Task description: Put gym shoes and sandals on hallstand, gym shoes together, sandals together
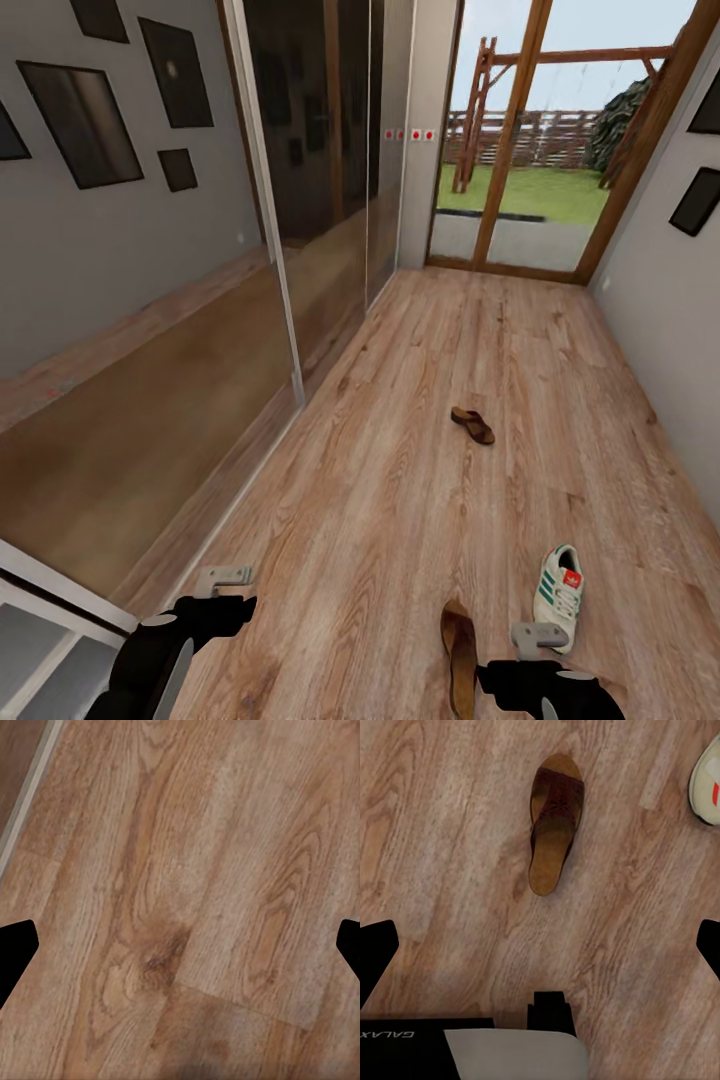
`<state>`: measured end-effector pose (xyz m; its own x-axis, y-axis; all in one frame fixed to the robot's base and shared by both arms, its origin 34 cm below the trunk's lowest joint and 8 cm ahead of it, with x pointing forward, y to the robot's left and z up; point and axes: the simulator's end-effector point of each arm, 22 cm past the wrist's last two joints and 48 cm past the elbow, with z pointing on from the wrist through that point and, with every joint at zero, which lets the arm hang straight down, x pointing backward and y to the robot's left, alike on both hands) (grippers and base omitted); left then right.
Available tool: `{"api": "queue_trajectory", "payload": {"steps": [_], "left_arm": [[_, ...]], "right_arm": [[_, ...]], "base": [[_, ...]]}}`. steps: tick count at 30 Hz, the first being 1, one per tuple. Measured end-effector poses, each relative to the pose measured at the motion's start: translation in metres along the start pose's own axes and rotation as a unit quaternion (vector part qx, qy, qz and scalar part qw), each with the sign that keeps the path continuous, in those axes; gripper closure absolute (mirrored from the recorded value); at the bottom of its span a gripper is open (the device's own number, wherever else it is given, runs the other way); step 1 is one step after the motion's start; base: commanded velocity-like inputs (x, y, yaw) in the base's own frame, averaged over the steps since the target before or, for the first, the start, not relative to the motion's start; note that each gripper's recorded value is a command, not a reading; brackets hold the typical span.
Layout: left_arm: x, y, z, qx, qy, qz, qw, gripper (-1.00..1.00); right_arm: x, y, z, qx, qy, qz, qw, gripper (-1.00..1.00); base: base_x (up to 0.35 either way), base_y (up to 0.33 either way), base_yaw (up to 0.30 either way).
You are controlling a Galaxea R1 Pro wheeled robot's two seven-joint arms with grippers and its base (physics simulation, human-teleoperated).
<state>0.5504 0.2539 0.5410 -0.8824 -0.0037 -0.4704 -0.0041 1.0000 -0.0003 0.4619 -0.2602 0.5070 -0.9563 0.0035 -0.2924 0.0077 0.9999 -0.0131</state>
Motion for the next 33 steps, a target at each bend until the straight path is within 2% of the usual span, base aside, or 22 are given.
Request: {"api": "queue_trajectory", "payload": {"steps": [23, 29, 33], "left_arm": [[0.038, -0.001, 0.045, 0.001, 0.013, 0.002, 0.9999, -1.0], [0.034, -0.008, 0.058, 0.007, 0.006, 0.008, 0.9999, -1.0], [0.018, -0.027, 0.066, 0.022, -0.01, 0.026, 0.9994, -1.0]], "right_arm": [[0.029, 0.002, 0.05, 0.001, 0.011, -0.001, 0.9999, -1.0], [0.059, 0.003, 0.075, 0.0, 0.039, -0.002, 0.9993, -1.0], [0.08, 0.003, 0.099, 0.0, 0.043, -0.002, 0.9991, -1.0]], "base": [[0.0, 0.0, -0.025], [0.0, 0.0, 0.0], [0.0, 0.0, 0.0]]}}
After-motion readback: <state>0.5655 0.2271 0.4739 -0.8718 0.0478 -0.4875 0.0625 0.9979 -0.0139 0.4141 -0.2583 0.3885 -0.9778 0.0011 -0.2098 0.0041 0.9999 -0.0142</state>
